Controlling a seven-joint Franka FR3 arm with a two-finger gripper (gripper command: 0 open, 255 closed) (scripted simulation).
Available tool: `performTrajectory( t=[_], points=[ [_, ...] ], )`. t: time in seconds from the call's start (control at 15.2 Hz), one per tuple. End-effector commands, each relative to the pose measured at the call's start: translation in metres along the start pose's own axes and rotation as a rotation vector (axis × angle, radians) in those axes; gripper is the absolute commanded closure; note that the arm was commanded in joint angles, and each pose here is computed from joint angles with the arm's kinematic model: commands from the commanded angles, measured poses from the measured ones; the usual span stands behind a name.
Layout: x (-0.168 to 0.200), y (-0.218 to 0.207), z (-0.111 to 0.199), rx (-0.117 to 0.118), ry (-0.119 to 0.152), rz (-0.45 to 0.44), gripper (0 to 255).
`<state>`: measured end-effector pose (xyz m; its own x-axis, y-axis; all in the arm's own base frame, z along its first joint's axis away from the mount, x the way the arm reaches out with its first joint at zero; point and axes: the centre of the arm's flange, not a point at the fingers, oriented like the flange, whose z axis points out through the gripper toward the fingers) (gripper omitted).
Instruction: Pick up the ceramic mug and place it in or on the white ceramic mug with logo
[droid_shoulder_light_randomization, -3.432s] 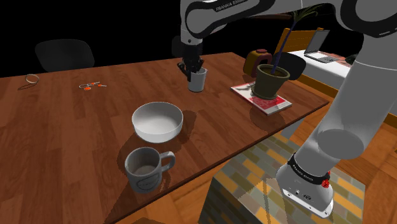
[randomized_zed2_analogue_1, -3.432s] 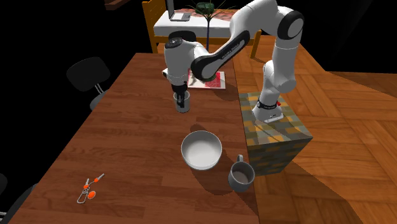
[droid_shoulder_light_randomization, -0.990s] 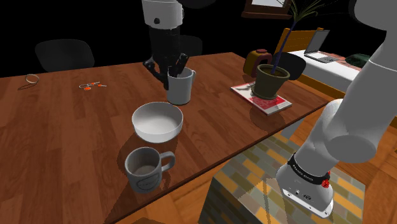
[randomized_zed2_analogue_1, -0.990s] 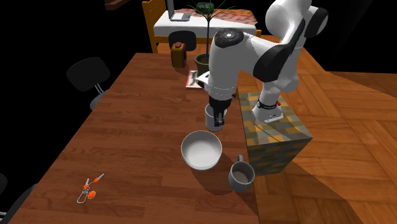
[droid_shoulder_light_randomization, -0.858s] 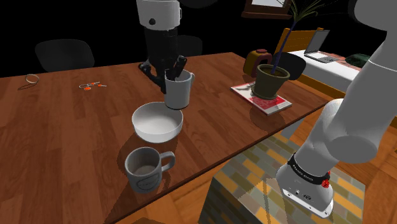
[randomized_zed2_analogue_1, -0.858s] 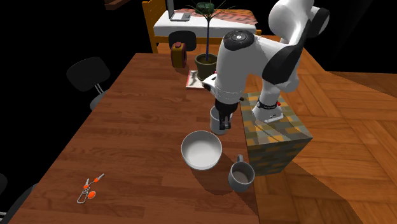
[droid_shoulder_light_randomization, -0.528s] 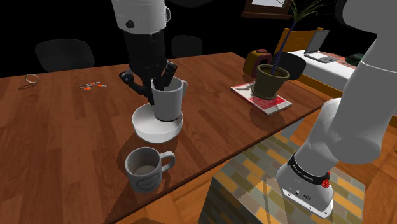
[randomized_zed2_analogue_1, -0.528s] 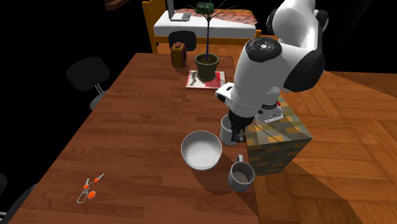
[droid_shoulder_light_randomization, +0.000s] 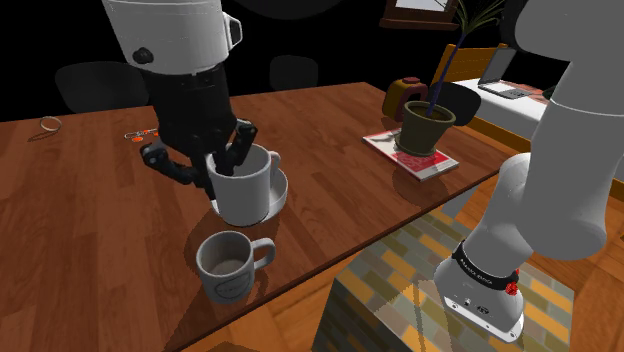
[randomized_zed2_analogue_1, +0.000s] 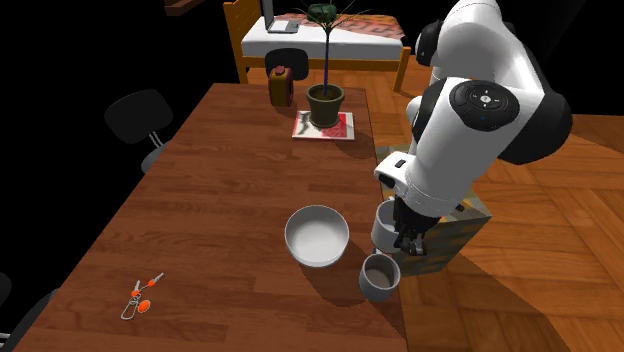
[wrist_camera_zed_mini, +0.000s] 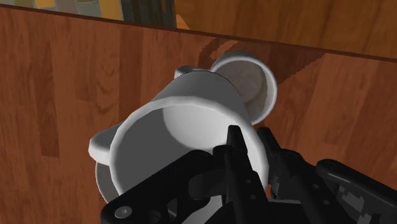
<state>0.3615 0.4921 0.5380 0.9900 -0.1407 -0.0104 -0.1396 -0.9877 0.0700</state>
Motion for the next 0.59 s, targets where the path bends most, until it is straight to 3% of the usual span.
performTrajectory(
  t=[0.0, 0.53],
  points=[
    [-0.002, -0.003, 0.01, 0.0, 0.0, 0.001, 255],
    [-0.001, -0.006, 0.052, 0.0, 0.0, 0.001, 255]
  ],
)
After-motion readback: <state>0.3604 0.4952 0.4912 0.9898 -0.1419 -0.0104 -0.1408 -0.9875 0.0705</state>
